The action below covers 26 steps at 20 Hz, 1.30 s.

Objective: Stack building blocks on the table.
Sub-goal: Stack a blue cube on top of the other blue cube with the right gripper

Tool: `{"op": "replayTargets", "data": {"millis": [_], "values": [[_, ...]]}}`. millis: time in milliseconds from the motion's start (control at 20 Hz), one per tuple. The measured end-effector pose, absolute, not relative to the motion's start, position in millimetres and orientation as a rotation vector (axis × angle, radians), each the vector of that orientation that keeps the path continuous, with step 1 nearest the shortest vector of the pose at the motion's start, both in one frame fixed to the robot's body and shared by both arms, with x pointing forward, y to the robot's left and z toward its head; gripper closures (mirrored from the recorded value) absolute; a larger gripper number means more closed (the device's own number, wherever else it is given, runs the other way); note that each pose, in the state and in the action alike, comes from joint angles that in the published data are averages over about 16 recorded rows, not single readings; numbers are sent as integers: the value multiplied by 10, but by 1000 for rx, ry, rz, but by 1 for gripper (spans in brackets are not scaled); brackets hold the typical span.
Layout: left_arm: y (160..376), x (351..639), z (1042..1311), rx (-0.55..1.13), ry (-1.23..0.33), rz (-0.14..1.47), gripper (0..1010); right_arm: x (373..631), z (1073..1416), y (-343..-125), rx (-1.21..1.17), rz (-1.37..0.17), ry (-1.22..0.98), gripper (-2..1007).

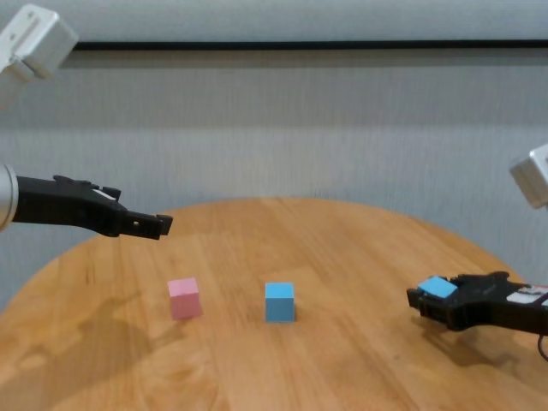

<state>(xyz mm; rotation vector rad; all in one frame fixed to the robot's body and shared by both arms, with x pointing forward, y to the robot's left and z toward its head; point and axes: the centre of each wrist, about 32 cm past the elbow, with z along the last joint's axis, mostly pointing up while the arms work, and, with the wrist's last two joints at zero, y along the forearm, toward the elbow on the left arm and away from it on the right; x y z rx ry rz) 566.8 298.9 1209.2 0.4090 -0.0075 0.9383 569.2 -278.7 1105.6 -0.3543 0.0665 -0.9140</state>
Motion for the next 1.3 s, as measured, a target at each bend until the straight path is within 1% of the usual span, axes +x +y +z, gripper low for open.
{"op": "replayTargets", "data": {"millis": [350, 600, 950, 1300], "values": [[2989, 5668, 12092, 409, -8, 938, 10, 5721, 11158, -2730, -309, -902, 28, 636], [2989, 5669, 12092, 409, -8, 938, 10, 5756, 11261, -2617, -265, -870, -4, 636], [2989, 5669, 12092, 409, -8, 938, 10, 5805, 11368, -2333, -207, -802, -35, 636], [2989, 5669, 12092, 409, -8, 938, 10, 5857, 11330, -2032, -193, -757, -34, 636]]}}
